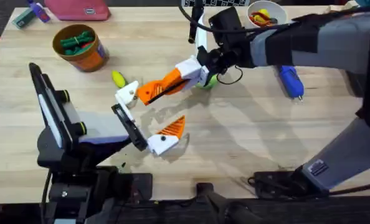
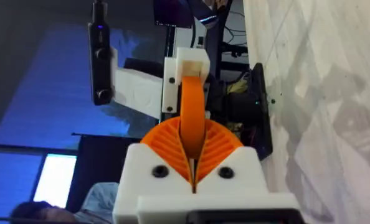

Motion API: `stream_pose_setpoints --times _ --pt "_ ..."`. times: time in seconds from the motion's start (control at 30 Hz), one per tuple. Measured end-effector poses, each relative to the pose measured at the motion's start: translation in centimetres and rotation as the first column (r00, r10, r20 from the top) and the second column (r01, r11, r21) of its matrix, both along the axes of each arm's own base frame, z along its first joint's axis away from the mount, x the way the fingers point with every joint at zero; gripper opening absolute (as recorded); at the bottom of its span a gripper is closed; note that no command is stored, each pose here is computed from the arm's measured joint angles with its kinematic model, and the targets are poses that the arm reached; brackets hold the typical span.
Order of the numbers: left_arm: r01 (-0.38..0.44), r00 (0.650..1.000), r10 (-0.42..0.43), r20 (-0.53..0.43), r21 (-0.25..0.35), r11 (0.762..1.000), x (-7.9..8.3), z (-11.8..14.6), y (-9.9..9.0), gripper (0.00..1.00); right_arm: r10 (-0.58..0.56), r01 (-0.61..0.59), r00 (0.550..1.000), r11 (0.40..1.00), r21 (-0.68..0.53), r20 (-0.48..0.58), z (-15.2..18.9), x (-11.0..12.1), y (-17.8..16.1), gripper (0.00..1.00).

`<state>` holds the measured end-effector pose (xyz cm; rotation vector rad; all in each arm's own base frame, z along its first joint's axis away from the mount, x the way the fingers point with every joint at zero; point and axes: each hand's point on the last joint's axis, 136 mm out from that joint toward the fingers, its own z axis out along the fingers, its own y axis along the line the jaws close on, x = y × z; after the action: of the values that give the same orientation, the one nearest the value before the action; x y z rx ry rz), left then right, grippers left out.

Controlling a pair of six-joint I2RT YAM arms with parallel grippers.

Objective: Pick up the gripper from the table and insert it into the empty holder that is missing its gripper. Then pick up a screw, insert it into the mounting hole, and use the screwdriver to tighten it. Finally, clean up the table by picking up the vegetable and placing it into the bucket.

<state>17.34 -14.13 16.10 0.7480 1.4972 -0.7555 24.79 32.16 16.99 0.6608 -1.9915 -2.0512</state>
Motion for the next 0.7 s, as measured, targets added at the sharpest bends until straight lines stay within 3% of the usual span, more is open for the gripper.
stream_pose_setpoints --times 0.7 --pt "0.003 1.000 -0.003 0.007 0.005 1.000 -0.04 0.02 -0.03 0.985 0.019 -0.020 0.998 1.000 0.019 0.062 0.49 -0.27 1.05 0.009"
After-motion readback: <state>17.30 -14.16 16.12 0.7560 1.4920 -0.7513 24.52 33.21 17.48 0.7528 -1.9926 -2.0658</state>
